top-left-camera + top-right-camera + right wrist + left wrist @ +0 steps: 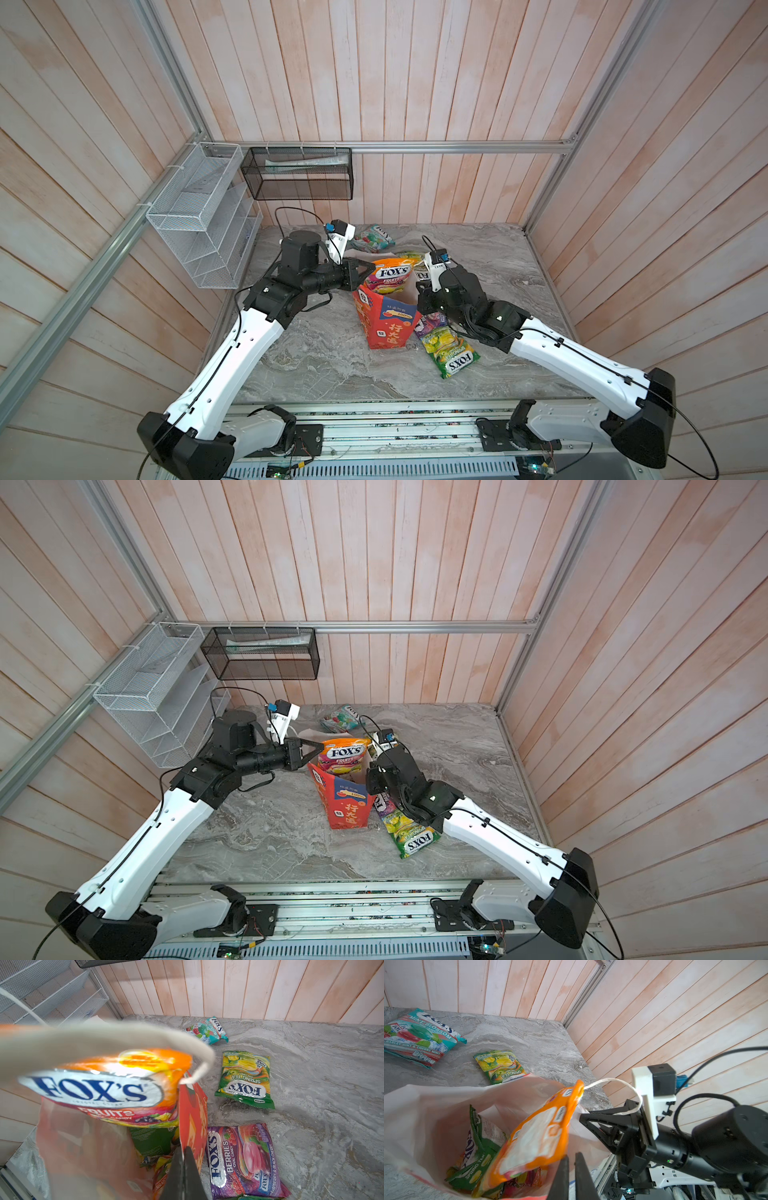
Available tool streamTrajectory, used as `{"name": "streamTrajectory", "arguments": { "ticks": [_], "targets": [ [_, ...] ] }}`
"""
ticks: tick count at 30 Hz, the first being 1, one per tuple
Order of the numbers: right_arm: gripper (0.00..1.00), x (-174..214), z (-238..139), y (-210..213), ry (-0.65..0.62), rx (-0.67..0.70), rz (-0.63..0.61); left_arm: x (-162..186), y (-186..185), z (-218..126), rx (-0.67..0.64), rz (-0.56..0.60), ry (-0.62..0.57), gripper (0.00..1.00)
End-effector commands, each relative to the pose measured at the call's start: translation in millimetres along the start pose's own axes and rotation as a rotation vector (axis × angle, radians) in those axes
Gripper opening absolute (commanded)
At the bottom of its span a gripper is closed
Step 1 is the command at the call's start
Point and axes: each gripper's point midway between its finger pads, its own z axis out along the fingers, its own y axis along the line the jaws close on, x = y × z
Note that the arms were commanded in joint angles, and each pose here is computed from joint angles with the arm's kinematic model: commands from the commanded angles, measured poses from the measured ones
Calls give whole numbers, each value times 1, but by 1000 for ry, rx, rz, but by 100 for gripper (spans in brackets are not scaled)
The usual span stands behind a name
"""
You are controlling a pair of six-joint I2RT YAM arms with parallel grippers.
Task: Place the snacks into the paper bag
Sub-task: 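Lower the orange packet into the bag and open the left gripper, then grasp the bag's rim with the left gripper beside the right gripper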
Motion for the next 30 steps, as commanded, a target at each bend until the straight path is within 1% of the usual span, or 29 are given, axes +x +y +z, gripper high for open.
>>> {"name": "streamTrajectory", "arguments": {
  "ticks": [1,3,4,5,7,8,10,11,12,14,16,17,18,19,22,26,28,30],
  "targets": [
    [0,-18,-7,4,-59,-8,8,-2,-2,-3,12,-15,-38,12],
    [0,-19,-7,3,-61,-3,8,-3,6,-6,-35,-44,-65,11],
    [0,-19,-6,2,-62,3,7,-3,13,-9,-75,-58,-86,14],
    [0,-19,-5,2,-63,5,6,-3,19,-11,-107,-66,-106,21],
    [0,-17,-3,2,-55,10,3,-3,20,-15,-113,-57,-124,33],
    [0,-16,-2,2,-53,12,3,-3,18,-17,-112,-49,-122,36],
    [0,-15,-1,2,-47,14,1,2,13,-17,-130,-18,-105,39],
    [0,-15,-1,3,-48,12,0,5,14,-18,-169,-2,-107,39],
    [0,-15,-2,2,-48,15,1,9,19,-21,-240,9,-115,41],
    [0,-16,-3,1,-54,18,3,12,38,-34,-390,-5,-166,50],
    [0,-17,-3,0,-57,22,2,11,54,-54,-488,-29,-254,76],
    [0,-16,-3,0,-57,23,0,10,58,-62,-517,-33,-287,98],
    [0,-16,-2,0,-55,25,-1,8,61,-69,-544,-33,-317,100],
    [0,-16,-2,0,-54,24,-2,7,63,-75,-565,-29,-334,100],
    [0,-16,-3,1,-54,27,-7,11,70,-76,-601,-28,-327,100],
    [0,-15,-1,-1,-54,41,-10,23,85,-60,-628,-76,-281,100],
    [0,-14,1,0,-47,42,-16,28,87,-43,-624,-75,-233,100],
    [0,-12,2,2,-44,44,-22,33,88,-29,-619,-73,-209,100]
  ]
}}
